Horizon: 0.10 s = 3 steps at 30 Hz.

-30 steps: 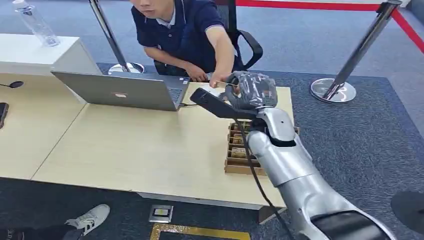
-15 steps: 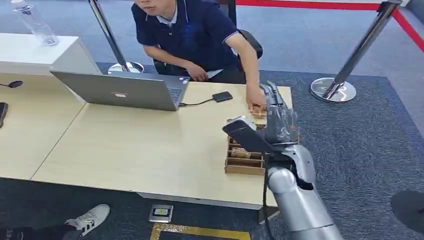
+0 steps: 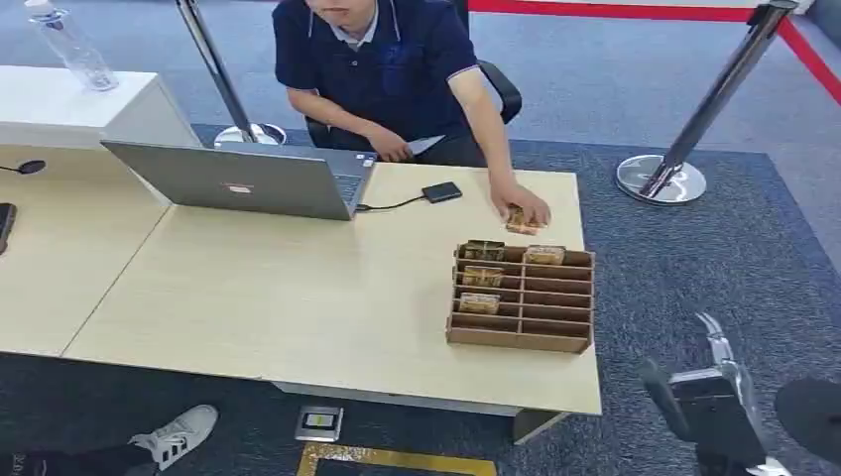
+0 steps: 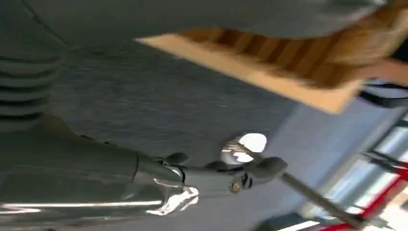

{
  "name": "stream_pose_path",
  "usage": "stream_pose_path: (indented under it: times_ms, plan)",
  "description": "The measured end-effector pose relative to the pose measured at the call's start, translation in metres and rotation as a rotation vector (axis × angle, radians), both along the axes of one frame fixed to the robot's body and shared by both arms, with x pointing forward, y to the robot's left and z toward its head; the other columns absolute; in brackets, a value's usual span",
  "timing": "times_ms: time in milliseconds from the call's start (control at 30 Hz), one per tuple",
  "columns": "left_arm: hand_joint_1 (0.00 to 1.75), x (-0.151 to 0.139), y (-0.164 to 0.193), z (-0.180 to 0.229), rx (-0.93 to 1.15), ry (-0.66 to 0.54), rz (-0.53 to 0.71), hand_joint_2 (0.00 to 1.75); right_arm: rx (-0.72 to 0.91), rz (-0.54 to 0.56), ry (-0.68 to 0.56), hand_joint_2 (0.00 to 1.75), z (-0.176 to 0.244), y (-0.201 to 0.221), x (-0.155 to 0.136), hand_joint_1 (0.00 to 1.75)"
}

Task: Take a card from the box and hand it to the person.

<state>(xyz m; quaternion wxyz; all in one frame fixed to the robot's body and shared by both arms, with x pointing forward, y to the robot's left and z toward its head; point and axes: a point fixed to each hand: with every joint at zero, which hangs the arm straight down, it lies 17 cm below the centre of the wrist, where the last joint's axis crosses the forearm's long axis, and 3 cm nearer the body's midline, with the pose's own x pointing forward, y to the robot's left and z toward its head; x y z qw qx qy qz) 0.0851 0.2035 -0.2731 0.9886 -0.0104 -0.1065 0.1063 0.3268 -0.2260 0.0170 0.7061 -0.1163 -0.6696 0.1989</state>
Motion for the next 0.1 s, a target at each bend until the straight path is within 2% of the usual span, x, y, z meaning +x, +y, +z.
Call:
stream_pose_path:
  times_ms: [100]
  plan:
    - [0.00, -0.002, -0.001, 0.000, 0.004, 0.006, 0.020, 0.00, -0.011, -0.171, 0.147, 0.00, -0.073, -0.068, -0.018, 0.00]
